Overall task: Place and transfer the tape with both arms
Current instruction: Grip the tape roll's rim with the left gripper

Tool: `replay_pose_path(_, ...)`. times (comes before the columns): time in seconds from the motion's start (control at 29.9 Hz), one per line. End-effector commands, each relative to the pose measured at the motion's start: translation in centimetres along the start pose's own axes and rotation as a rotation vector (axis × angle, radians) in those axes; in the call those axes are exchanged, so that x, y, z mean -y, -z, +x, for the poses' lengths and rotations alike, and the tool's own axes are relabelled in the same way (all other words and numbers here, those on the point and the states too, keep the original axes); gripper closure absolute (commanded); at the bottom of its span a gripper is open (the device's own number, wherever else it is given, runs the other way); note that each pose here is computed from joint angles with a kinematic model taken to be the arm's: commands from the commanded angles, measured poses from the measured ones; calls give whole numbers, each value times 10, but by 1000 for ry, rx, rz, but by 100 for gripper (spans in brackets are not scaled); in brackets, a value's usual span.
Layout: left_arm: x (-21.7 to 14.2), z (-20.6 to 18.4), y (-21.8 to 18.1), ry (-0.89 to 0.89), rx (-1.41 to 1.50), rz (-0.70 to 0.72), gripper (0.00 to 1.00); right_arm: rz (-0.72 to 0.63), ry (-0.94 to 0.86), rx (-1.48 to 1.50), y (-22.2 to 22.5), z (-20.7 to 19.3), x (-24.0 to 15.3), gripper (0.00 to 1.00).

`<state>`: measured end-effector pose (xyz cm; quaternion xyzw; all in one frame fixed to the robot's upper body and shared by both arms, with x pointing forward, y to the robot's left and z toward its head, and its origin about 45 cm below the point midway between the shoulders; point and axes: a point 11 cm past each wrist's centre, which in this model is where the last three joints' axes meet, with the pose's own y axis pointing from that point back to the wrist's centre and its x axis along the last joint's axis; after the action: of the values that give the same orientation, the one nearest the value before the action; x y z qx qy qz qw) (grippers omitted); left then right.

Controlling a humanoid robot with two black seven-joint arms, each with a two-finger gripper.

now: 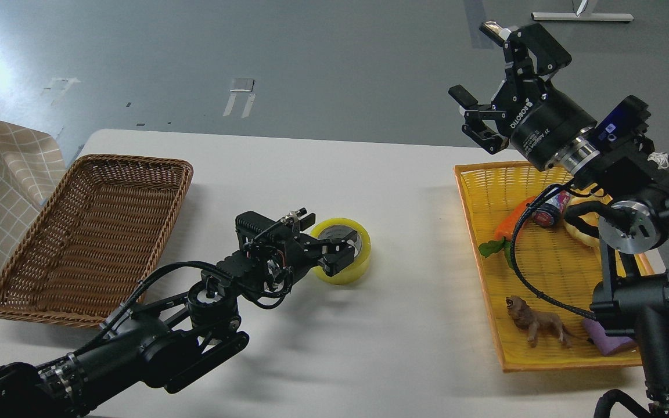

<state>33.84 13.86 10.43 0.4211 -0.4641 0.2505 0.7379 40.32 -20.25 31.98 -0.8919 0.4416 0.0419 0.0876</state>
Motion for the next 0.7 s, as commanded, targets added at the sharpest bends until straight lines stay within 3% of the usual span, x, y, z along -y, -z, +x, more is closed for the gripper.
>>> replay_pose_path(0.0,1,-3,7,19,8,17,3,5,-6,3,0,2,-2,0)
replay_pose_path(0.1,2,-4,10,25,10,26,4,3,-10,6,-1,3,-3,0)
replay_pose_path(0.47,1,-14,20,91,18,53,24,-13,-21,18,-9,4,-9,0)
replay_pose_path(0.53,0,-16,25,107,21,68,37,-17,-22,22,-12,4,-10,0)
replay_pose_path(0.6,0,-16,28,124,28,78,74,-26,-28,29,-17,5,-13,0)
replay_pose_path(0.67,0,-15,30,126,29,90,92,-31,-32,32,-19,6,-14,0)
